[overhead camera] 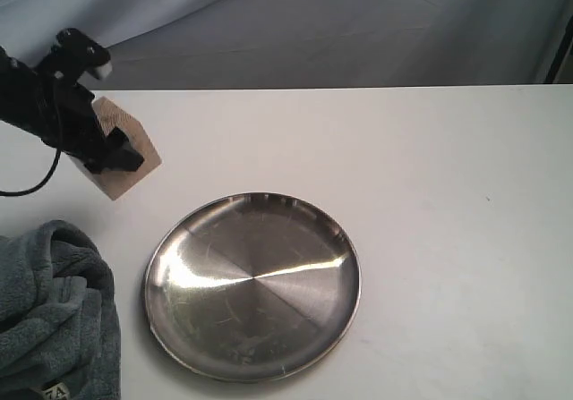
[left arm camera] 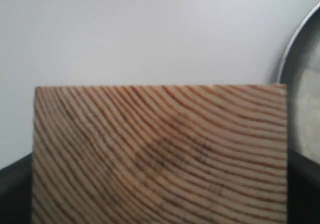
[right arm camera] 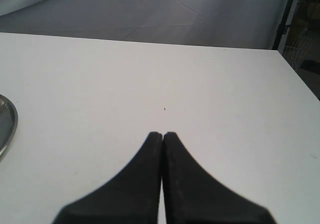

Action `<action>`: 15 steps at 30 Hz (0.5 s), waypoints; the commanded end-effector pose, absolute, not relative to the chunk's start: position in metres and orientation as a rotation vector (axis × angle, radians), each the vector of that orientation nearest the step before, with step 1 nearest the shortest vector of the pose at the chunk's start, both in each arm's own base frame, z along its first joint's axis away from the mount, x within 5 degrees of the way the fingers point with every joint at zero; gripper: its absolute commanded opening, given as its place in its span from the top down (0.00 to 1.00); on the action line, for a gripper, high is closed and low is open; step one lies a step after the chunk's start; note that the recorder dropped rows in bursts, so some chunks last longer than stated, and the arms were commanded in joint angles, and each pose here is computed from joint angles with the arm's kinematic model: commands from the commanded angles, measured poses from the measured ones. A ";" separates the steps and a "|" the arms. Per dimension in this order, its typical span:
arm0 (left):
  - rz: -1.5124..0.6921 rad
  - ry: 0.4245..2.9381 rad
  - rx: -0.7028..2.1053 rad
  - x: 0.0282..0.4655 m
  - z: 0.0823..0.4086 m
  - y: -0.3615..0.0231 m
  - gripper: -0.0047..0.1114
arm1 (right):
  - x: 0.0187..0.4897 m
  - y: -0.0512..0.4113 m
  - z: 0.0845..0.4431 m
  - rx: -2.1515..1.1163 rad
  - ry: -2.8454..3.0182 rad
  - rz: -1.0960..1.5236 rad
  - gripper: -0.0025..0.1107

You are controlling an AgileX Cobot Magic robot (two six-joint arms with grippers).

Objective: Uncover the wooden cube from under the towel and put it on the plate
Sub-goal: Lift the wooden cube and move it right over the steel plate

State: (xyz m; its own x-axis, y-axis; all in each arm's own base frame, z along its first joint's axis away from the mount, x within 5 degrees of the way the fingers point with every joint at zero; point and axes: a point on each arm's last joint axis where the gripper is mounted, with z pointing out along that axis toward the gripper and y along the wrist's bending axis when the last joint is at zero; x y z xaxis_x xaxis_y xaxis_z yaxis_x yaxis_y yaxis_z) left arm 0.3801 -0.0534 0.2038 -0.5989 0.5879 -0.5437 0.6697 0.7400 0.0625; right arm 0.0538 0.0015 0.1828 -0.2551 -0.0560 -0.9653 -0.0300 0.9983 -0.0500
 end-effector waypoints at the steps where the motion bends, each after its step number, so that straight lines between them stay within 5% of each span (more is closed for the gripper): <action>1: -0.306 2.348 0.939 0.361 0.244 -0.060 0.96 | 0.053 0.002 0.182 -0.058 1.825 -0.018 0.98; 7: -0.501 2.353 1.073 0.325 0.269 -0.078 0.96 | 0.053 0.002 0.182 -0.058 1.825 -0.018 0.98; 15: -0.452 2.147 1.356 0.283 0.257 -0.166 0.96 | 0.053 0.002 0.182 -0.058 1.825 -0.018 0.98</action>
State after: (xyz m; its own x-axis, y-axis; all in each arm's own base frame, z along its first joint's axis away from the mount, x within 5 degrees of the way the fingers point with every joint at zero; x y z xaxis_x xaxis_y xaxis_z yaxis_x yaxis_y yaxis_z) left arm 0.2943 -0.1399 0.2578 -0.4051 0.7131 -0.5721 0.8850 0.4630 -0.0495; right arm 0.0538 0.0015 0.1828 -0.2551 -0.0560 -0.9653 -0.0300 0.9983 -0.0500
